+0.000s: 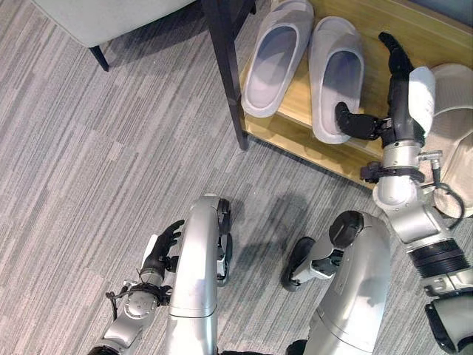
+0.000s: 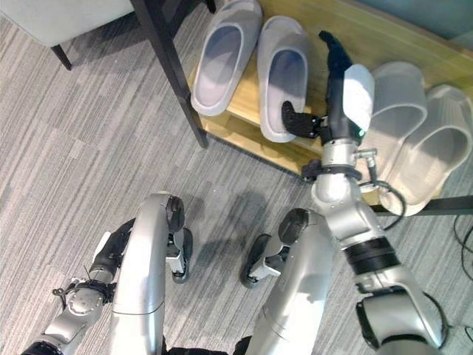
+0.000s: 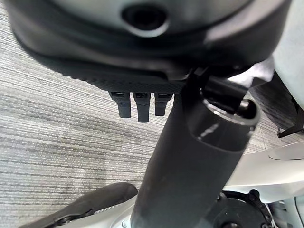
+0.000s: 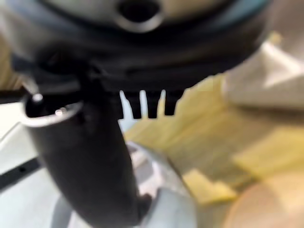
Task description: Arrange the slippers neatly on the shoe rack.
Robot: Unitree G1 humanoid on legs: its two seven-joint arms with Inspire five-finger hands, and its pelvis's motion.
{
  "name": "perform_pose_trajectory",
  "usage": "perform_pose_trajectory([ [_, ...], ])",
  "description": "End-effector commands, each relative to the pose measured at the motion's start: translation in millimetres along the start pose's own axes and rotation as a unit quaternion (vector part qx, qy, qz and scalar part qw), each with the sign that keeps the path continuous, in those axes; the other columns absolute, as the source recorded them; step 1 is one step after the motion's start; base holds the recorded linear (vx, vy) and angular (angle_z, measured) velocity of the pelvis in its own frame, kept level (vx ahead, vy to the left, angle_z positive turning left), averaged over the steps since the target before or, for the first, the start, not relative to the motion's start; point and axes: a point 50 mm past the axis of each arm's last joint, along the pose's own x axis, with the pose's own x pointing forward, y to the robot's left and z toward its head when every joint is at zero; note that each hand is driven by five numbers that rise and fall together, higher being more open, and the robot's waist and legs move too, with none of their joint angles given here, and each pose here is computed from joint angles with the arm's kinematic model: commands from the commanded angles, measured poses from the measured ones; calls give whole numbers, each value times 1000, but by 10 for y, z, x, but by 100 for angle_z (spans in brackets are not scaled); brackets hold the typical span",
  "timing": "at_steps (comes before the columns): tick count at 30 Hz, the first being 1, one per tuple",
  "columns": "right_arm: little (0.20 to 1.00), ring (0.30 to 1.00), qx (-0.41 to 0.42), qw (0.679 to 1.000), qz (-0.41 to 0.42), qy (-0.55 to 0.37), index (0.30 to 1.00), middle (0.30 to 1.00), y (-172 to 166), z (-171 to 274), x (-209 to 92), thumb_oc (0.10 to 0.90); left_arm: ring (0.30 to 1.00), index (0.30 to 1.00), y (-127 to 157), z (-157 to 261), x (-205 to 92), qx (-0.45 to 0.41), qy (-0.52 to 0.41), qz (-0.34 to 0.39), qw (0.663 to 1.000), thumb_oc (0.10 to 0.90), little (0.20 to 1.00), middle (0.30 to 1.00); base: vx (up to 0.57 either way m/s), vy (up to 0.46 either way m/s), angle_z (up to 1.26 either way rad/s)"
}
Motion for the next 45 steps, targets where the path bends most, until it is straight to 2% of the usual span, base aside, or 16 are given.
perform_pose_trajectory([
  [1, 900, 900, 93, 989, -48, -101, 900, 900, -155, 459, 146, 800, 900, 900, -143, 323, 98, -12, -77, -4, 997, 800, 900, 900, 0, 0, 0],
  [7, 900, 900, 151, 984, -10, -94, 900, 900, 113, 572, 77, 800, 900, 900, -154, 346, 128, -11, -79, 1, 997, 800, 900, 900, 0, 0, 0],
  [14, 900, 900, 156, 981, 9, -111, 900, 900, 291, 739, 89, 800, 900, 900, -180, 358, 140, -8, -82, -1, 997, 800, 900, 900, 0, 0, 0],
  [23, 900, 900, 96, 986, -28, -131, 900, 900, 165, 728, 156, 800, 900, 900, -168, 323, 105, -10, -80, 1, 997, 800, 900, 900, 0, 0, 0],
  [26, 900, 900, 69, 987, -47, -135, 900, 900, 115, 738, 271, 800, 900, 900, -179, 323, 101, -10, -82, -4, 997, 800, 900, 900, 0, 0, 0],
  [36, 900, 900, 69, 989, -67, -113, 900, 900, 185, 815, 521, 800, 900, 900, -207, 354, 122, -11, -88, -13, 996, 800, 900, 900, 0, 0, 0],
  [45, 900, 900, 75, 988, -71, -111, 900, 900, 167, 830, 560, 800, 900, 900, -197, 337, 129, -7, -85, -11, 996, 800, 900, 900, 0, 0, 0],
])
